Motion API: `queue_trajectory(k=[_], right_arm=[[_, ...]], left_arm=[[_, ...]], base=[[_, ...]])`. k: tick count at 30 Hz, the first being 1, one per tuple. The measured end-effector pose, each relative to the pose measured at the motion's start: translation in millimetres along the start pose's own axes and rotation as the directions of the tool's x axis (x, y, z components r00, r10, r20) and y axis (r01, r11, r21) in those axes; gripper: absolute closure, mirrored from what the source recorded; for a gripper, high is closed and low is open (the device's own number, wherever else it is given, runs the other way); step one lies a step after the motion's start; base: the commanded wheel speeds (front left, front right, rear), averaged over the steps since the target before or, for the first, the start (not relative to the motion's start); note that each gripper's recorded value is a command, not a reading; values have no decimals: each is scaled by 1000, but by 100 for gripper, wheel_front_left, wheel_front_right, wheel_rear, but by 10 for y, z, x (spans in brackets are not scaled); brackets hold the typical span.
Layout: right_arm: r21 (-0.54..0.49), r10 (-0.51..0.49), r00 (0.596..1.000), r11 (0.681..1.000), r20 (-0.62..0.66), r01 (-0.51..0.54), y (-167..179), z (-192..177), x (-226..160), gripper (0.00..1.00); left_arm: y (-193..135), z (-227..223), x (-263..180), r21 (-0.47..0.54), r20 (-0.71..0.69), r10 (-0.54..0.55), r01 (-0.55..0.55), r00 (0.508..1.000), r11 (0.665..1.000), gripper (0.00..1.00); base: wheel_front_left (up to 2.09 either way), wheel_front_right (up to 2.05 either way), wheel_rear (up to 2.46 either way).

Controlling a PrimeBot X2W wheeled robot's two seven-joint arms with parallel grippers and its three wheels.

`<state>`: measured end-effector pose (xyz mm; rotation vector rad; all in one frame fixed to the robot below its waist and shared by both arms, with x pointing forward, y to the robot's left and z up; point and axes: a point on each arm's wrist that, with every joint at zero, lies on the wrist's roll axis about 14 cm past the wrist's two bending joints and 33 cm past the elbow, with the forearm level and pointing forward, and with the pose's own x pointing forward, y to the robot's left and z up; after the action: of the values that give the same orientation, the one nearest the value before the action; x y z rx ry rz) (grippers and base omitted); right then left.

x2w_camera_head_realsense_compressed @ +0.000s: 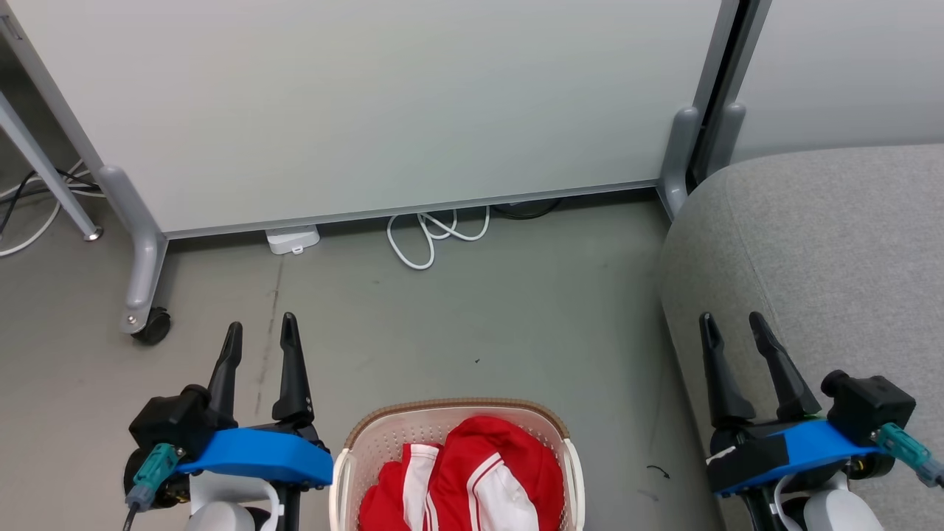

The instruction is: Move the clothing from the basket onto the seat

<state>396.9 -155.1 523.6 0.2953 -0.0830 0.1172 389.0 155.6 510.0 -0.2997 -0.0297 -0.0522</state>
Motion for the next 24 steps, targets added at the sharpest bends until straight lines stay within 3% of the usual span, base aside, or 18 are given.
queue_trajectory(k=[24], right_arm=[[-188,40,999,982,22,-35,47,46,35,0]], left_arm=[[-142,18,9,163,29,-76,71,997,984,0]], base=[[0,0,0]])
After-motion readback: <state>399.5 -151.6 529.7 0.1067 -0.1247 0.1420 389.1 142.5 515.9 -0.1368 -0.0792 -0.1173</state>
